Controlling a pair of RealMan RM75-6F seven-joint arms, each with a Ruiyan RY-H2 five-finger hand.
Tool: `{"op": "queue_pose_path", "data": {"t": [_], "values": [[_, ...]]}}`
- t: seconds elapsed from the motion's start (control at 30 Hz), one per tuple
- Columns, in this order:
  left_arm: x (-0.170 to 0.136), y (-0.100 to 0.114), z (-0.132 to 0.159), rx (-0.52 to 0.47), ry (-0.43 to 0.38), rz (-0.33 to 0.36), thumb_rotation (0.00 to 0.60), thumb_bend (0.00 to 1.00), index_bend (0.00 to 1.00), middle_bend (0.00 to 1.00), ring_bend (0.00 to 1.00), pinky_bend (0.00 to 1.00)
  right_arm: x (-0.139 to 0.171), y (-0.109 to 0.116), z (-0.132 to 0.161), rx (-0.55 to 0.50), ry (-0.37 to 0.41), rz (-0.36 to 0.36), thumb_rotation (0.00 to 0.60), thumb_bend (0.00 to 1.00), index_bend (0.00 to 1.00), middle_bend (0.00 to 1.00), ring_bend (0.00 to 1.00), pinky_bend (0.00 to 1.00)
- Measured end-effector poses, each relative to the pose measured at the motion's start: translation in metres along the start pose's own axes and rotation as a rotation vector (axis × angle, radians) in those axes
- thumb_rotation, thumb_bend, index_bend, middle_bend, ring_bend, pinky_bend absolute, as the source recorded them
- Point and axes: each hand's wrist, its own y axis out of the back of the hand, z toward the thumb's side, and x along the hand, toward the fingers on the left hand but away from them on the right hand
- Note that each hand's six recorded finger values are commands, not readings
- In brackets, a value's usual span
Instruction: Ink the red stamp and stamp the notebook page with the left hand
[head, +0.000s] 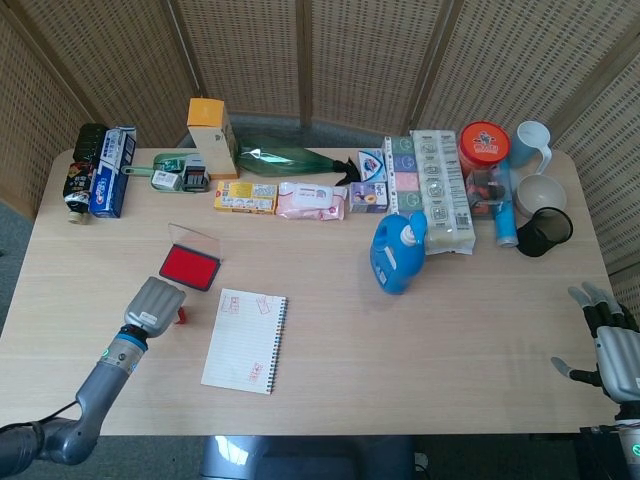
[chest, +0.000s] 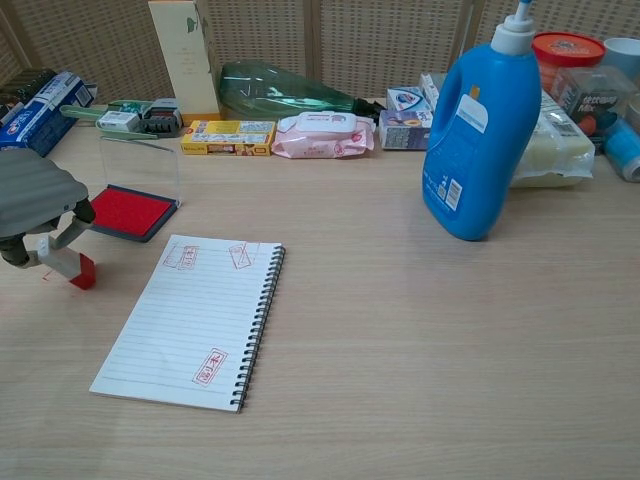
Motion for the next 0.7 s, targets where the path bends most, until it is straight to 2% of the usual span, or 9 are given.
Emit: {"op": "queue_pose_path", "data": {"t": [0.7], "values": [[0.001, 0.012, -0.004, -0.004, 0.017, 0.015, 0.600, 0.24, 0.65, 1.00, 1.00, 1.00, 0.000, 0.000, 0.000, 0.002, -0.001, 0.002, 0.600, 0.01, 0.07, 0.03, 0.02, 0.09]]}}
